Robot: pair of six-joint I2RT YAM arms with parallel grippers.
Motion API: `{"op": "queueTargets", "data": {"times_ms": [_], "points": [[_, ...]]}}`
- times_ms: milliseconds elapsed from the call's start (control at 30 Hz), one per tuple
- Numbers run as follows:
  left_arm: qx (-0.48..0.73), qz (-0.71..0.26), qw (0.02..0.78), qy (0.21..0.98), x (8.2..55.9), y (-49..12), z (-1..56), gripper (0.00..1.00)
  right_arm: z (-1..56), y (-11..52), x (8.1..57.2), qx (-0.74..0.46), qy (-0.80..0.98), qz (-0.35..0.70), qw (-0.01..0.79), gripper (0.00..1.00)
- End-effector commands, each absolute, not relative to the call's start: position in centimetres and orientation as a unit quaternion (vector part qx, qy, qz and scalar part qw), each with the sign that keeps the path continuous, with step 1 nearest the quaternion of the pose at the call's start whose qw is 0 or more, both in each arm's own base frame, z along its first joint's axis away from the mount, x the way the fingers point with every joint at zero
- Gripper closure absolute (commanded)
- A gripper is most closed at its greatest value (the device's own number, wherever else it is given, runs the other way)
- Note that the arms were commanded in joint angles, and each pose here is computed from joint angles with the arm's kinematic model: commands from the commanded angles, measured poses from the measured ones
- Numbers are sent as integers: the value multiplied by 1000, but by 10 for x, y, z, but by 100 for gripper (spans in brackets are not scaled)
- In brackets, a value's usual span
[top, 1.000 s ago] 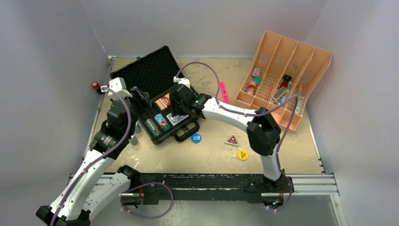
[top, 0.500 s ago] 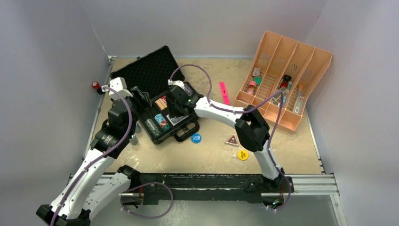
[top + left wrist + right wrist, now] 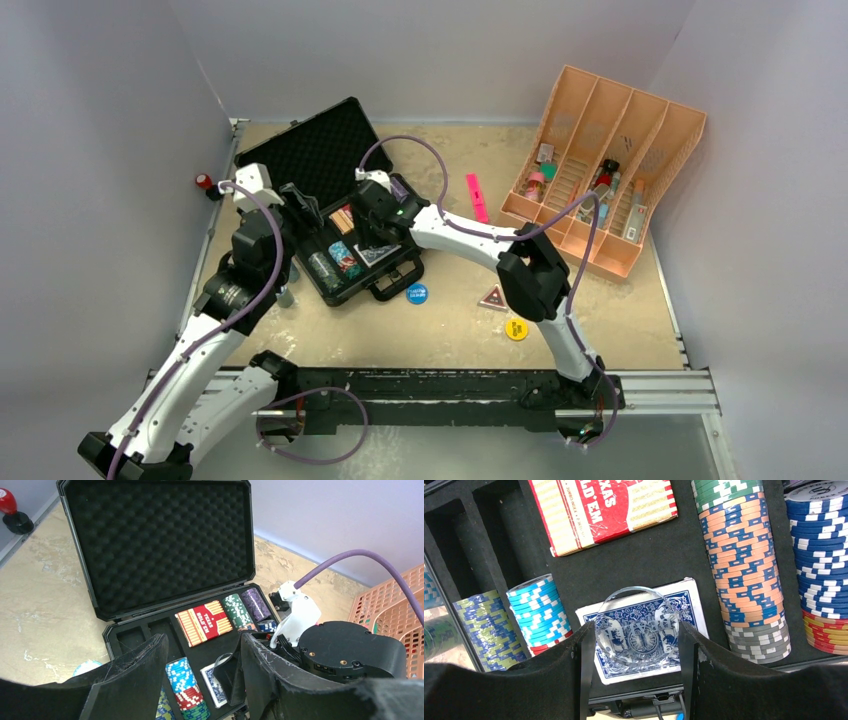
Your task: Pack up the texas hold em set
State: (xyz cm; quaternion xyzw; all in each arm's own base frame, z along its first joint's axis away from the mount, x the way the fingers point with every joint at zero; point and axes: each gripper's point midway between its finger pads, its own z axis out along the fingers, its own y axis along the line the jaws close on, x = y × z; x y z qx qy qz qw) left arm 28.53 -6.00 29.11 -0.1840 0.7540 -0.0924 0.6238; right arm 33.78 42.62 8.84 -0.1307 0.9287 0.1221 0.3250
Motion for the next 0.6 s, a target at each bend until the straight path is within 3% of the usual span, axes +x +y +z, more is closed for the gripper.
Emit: {"op": "queueTargets", "data": {"times_ms": [0, 233, 567], "points": [[-193, -91, 634, 744, 287, -56, 299, 46, 104, 411, 330, -137, 932, 105, 320, 61], [-194, -90, 634, 744, 287, -56, 299, 45, 107, 406, 332, -132, 933, 93, 323, 55], [-195, -89, 633, 744, 287, -56, 299, 45, 137, 410, 333, -121, 923, 123, 343, 38]]}}
